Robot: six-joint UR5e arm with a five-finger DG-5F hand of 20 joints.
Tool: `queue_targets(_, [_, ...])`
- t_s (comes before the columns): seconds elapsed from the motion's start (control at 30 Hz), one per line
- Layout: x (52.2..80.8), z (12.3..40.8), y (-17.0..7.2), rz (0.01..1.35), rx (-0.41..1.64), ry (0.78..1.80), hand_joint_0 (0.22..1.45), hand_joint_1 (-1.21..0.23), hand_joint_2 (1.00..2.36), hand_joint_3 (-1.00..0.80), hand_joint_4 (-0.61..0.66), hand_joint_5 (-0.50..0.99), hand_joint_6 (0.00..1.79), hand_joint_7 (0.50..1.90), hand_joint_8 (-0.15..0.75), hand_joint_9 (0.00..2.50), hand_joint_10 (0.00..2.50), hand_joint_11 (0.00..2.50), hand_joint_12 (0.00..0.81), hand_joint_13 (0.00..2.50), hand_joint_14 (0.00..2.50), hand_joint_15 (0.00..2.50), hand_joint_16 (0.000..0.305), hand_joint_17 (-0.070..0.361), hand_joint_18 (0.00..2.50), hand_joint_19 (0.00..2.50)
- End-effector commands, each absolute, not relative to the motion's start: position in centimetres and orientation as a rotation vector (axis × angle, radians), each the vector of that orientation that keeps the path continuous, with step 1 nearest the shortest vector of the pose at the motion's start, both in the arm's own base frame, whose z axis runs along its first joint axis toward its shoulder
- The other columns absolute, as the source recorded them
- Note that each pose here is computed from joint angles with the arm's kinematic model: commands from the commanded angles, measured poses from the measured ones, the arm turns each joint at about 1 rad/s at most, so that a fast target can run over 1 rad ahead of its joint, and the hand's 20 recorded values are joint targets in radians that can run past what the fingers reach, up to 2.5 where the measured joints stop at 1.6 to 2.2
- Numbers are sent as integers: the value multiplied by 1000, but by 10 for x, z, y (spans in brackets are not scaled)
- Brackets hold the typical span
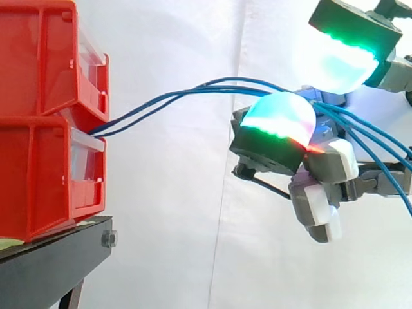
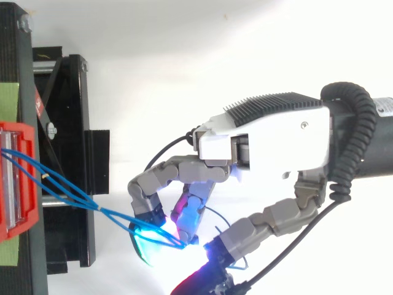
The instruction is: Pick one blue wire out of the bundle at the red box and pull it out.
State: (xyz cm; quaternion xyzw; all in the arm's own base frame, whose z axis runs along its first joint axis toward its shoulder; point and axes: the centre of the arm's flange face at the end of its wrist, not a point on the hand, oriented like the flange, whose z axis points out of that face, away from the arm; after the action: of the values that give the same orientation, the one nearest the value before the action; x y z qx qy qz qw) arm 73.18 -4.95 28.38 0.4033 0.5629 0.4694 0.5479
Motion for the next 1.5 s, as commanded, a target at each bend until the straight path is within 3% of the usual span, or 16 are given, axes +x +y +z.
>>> queue_targets(0.0, [732,284,-52,1083,954,1329,562,-589,1014,-328,265,-65,500,1398,352,1099,19,504,445,990,16,430,60,135,829,604])
queue_targets(0.3, [732,285,-57,992,940,1315,624,-655,1019,-152,261,-75,516,1380,364,1115,17,525,452,1001,16,424,61,137,857,577])
queue_targets(0.53, [732,285,-57,962,909,1326,628,-776,1019,-148,282,-155,761,1038,365,1056,17,573,449,978,16,423,61,136,838,570])
queue_targets(0.93, [734,321,-56,908,818,1312,631,-790,1019,-161,279,-163,784,1008,356,1037,17,571,444,964,16,430,59,133,818,577])
queue_targets(1.07, [723,343,-58,800,784,1333,630,-791,1019,-166,278,-163,787,998,358,1036,18,578,440,963,15,432,59,133,822,567])
queue_targets(1.47, [719,346,-59,707,768,1355,628,-791,1019,-191,275,-164,788,1008,355,1027,18,585,442,956,17,435,59,132,813,577])
